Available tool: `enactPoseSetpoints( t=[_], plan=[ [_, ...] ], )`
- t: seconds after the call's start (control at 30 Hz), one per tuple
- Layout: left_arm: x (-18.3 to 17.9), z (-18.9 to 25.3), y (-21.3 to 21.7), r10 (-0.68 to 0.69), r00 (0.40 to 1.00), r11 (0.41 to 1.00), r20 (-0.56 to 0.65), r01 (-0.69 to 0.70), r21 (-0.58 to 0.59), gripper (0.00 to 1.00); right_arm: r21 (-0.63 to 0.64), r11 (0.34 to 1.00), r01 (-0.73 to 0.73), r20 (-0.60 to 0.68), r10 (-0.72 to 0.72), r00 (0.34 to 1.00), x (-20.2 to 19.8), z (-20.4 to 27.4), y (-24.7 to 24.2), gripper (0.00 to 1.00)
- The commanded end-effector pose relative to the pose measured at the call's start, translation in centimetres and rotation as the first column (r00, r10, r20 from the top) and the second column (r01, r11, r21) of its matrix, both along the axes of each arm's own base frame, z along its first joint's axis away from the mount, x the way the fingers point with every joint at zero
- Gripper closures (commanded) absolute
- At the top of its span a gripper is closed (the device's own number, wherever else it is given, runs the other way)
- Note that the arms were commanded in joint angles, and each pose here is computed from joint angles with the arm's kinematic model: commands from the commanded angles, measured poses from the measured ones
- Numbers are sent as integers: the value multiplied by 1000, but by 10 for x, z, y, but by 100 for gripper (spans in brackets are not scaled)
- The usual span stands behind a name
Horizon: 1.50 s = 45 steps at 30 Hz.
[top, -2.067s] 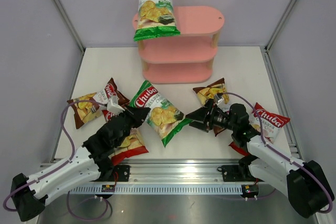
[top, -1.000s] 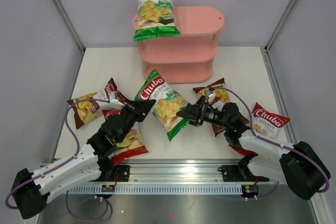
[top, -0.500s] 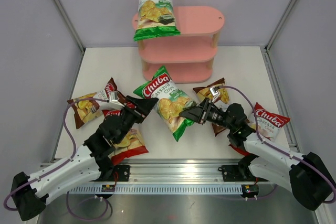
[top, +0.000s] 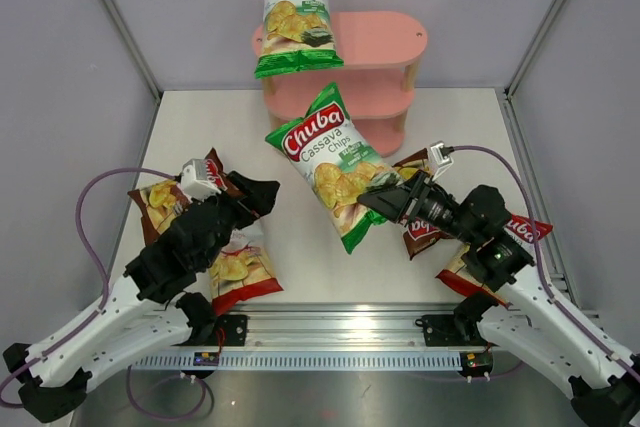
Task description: Place and organize the chips bags onto the shelf
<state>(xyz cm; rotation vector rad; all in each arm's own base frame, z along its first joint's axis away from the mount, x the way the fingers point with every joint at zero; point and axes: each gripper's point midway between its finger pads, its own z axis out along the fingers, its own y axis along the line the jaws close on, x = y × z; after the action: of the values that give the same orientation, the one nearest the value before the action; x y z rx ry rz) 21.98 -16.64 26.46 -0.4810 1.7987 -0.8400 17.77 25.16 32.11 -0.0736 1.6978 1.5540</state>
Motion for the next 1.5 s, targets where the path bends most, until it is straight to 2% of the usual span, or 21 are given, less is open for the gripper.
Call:
enactPoseSetpoints(
  t=[0.0, 0.07, 0.1, 0.17, 0.2, 0.23, 0.27, 0.3, 0.37, 0.43, 0.47, 0.5, 0.53, 0.6, 0.63, 0.77, 0.83, 0.87, 0.93, 1.17, 1.47],
  plan=[
    [1, -6, 32, 69, 998, 970, 5, -69, 234, 1, 30, 1000, -6, 130, 2, 992, -16, 62, -10, 73],
    [-1, -4, 34, 46, 999, 958, 23, -51, 283, 1, 9, 1000, 15, 115, -16, 993, -16, 72, -13, 72],
    [-2, -1, 35, 35, 999, 953, 25, -41, 301, 1, 8, 999, 33, 141, -34, 989, -18, 93, -18, 72],
    [-4, -8, 38, 20, 1000, 926, -1, -18, 377, 1, -41, 994, 99, 113, -94, 989, -4, 97, -21, 71],
    [-4, -8, 40, 18, 1000, 918, -8, -13, 397, 1, -30, 991, 127, 170, -120, 978, -4, 126, -26, 72],
    [-4, -1, 40, 12, 1000, 913, -5, -9, 408, 1, -64, 987, 149, 153, -138, 979, 2, 126, -27, 72],
    [-6, -7, 41, 1, 1000, 891, -30, 12, 454, 1, -106, 984, 145, 133, -131, 982, 16, 123, -17, 71],
    [-6, -6, 40, -13, 999, 881, -35, 28, 472, 1, -95, 984, 148, 181, -129, 975, 16, 149, -18, 71],
    [-10, -1, 36, -72, 996, 855, -51, 88, 512, 1, -126, 981, 151, 152, -131, 980, 36, 148, -8, 72],
    [-13, -1, 36, -96, 993, 834, -75, 121, 539, 1, -82, 980, 179, 182, -162, 970, 52, 173, -14, 72],
    [-16, 2, 39, -105, 991, 818, -83, 134, 560, 1, -85, 979, 185, 163, -169, 972, 68, 172, -12, 72],
    [-18, 3, 40, -114, 990, 808, -88, 144, 571, 1, -44, 969, 241, 150, -233, 961, 88, 187, -31, 73],
    [-20, 4, 40, -130, 987, 799, -94, 160, 580, 1, -13, 978, 208, 168, -203, 965, 92, 198, -33, 73],
    [-25, 7, 46, -144, 984, 771, -105, 179, 611, 1, 15, 971, 238, 123, -238, 963, 127, 207, -46, 73],
    [-26, 7, 48, -156, 982, 752, -108, 189, 631, 1, 9, 965, 262, 96, -262, 960, 155, 200, -55, 74],
    [-27, 4, 62, -134, 987, 717, -90, 159, 678, 1, 48, 947, 317, 35, -319, 947, 205, 201, -71, 75],
    [-23, -14, 69, -107, 991, 688, -80, 132, 714, 1, 61, 922, 382, 24, -384, 923, 228, 201, -82, 72],
    [-21, -12, 71, -96, 994, 709, -46, 100, 698, 1, 71, 910, 408, 10, -410, 912, 235, 200, -86, 72],
    [-21, -23, 72, -85, 995, 702, -56, 100, 705, 1, 90, 877, 472, -23, -472, 881, 253, 195, -95, 72],
    [-21, -25, 72, -88, 994, 694, -62, 106, 712, 1, 169, 800, 576, -177, -551, 816, 293, 175, -107, 74],
    [-21, -27, 71, -96, 993, 692, -66, 114, 713, 1, 193, 798, 571, -232, -529, 817, 314, 162, -84, 74]
  ],
)
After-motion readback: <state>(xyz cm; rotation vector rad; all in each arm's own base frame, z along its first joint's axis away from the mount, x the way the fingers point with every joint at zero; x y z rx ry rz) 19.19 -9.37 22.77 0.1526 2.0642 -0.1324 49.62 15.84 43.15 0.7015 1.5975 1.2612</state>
